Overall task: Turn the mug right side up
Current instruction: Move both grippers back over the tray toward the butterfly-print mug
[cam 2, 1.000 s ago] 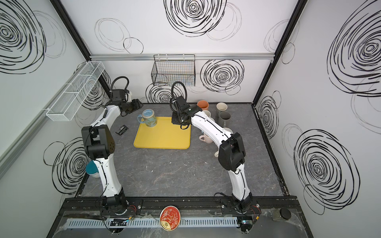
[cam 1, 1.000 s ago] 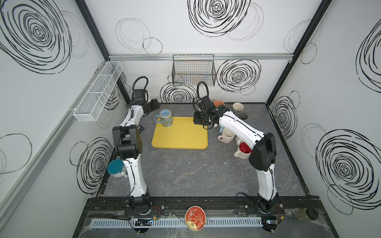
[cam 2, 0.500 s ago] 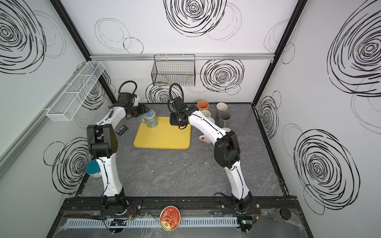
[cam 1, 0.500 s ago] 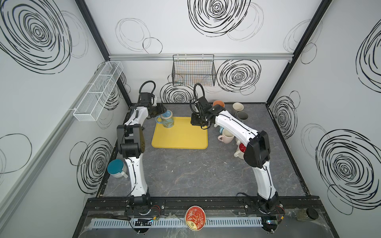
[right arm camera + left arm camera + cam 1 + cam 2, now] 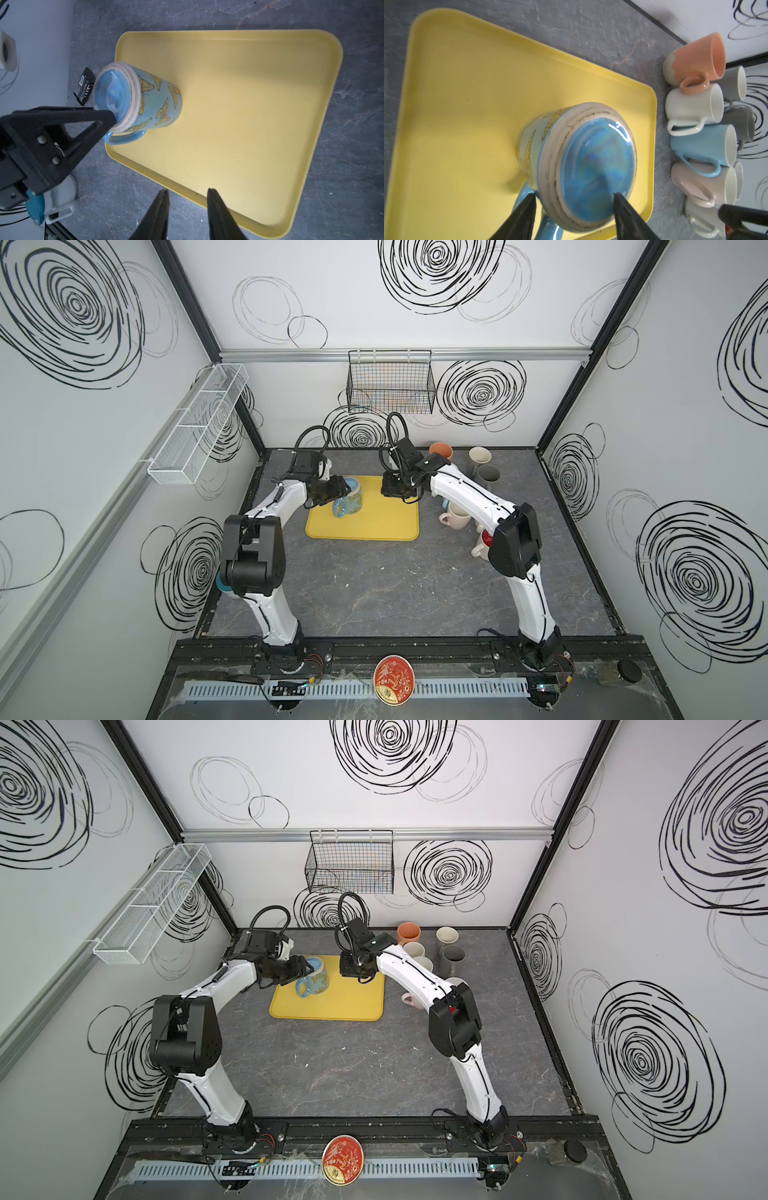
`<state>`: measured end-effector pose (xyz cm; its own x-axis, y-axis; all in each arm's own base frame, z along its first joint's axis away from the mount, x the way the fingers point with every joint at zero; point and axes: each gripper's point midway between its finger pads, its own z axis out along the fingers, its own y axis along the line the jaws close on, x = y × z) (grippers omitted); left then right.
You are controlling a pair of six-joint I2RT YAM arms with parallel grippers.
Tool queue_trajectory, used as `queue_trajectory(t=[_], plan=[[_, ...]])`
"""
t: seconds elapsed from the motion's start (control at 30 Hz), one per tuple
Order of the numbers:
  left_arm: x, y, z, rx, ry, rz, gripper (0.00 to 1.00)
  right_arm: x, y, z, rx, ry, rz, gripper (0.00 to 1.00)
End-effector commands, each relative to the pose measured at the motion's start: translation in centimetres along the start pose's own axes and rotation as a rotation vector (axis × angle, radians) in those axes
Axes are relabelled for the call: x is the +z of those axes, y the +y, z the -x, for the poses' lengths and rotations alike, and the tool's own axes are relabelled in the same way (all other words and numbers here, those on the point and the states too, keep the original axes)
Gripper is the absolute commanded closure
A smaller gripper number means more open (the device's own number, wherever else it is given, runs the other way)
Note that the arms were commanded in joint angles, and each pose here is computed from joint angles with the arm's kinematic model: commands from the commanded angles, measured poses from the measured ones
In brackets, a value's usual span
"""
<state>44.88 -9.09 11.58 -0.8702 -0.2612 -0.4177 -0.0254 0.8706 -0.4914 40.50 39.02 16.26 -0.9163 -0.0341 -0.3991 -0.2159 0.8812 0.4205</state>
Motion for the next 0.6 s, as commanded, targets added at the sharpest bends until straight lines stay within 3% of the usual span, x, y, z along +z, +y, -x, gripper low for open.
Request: queue_trajectory(t=[0.0, 0.07, 0.17, 0.3, 0.47, 0.57], plan=[[-0.4, -1.0, -1.8, 0.106, 0.009, 0.108, 0.38, 0.4, 0.7, -0.6, 0.001, 0.023, 0.021, 0.64], [-0.8, -1.4, -2.2, 0.213, 0.014, 0.200, 0.37, 0.6, 1.0, -0.7, 0.002, 0.029, 0.030, 0.65], [-1.4, -2.1, -2.4, 0.286, 0.000, 0.231, 0.36, 0.8, 1.2, -1.0, -0.001, 0.037, 0.036, 0.65], [-2.2, -3.2, -2.8, 0.347, -0.023, 0.176, 0.35, 0.9, 1.2, -1.2, -0.001, 0.045, 0.039, 0.64], [-4.6, -5.3, -3.8, 0.590, -0.080, 0.034, 0.31, 1.1, 1.0, -1.9, 0.005, 0.061, 0.038, 0.65], [-6.0, -5.0, -4.3, 0.700, -0.103, 0.028, 0.30, 1.2, 0.8, -2.1, 0.008, 0.063, 0.044, 0.65]])
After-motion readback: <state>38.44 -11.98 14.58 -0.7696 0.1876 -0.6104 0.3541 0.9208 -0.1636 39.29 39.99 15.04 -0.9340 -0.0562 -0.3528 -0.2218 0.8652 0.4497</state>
